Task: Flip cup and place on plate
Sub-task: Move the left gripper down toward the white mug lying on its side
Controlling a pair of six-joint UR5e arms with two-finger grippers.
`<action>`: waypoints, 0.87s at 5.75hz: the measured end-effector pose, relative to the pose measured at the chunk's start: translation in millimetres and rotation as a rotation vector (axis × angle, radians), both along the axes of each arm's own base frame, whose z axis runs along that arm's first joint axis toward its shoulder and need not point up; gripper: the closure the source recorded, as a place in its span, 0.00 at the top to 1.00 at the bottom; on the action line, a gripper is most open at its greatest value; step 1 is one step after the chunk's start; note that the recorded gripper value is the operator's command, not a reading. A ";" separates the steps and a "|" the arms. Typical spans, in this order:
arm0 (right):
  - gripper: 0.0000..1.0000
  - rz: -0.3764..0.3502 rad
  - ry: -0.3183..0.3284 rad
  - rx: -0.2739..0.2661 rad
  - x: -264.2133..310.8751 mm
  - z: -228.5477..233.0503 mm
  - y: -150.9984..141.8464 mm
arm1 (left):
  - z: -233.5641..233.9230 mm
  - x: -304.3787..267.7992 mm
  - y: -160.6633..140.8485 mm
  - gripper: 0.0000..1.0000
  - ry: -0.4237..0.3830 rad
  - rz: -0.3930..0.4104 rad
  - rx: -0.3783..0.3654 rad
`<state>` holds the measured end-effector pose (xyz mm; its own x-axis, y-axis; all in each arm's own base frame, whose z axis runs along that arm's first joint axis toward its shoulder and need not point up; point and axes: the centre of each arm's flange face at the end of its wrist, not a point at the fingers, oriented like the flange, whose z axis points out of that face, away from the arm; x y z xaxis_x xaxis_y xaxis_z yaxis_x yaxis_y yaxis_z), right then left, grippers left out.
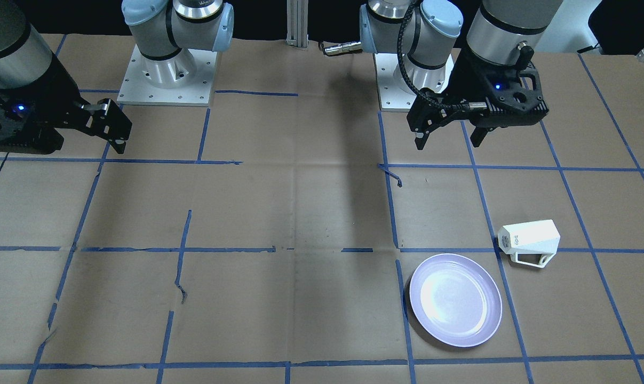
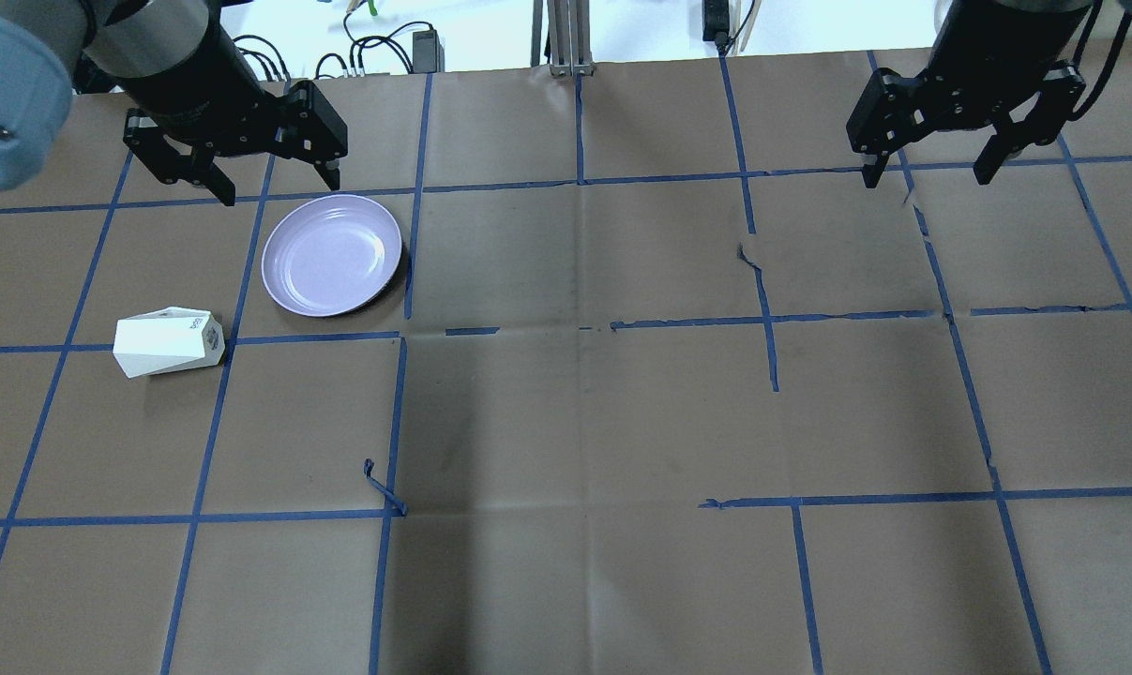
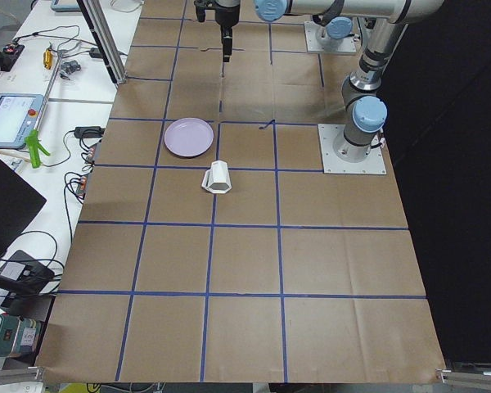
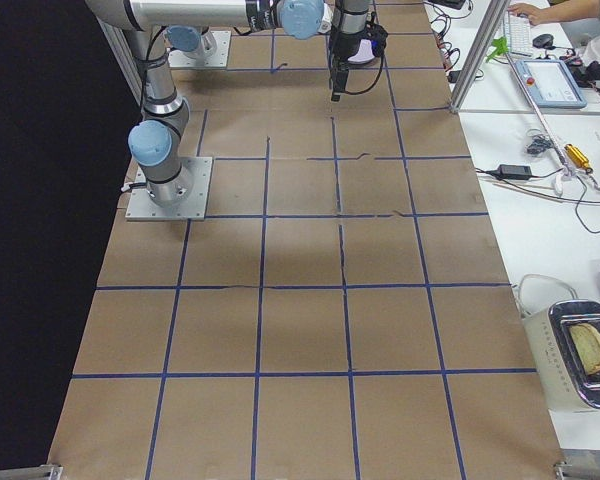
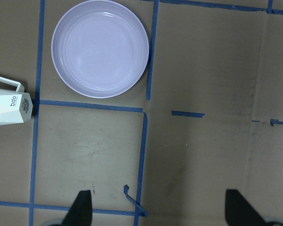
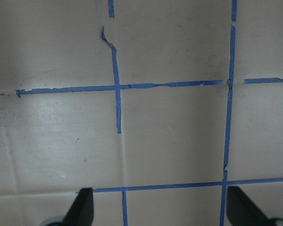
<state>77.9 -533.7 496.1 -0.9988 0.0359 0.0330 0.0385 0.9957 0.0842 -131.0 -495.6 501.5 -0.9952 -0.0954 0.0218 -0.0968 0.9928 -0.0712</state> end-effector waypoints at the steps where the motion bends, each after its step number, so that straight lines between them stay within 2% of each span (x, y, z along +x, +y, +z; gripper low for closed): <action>1: 1.00 0.000 0.000 0.000 0.0 0.0 0.0 | -0.5 6.2 0.3 0.99 0.000 -0.005 -0.001; 3: 1.00 0.000 0.000 0.000 0.0 0.0 0.0 | 2.1 85.1 -12.4 0.99 -0.009 -0.048 -0.003; 5: 1.00 0.000 0.000 0.000 0.0 0.0 0.0 | -4.7 186.3 -5.2 0.99 0.003 -0.094 0.036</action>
<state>77.9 -533.7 496.1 -0.9988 0.0359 0.0330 0.0385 0.9957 0.0841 55.3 -500.9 496.8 -0.9997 -0.0027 0.0235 -0.0035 0.9994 -0.0352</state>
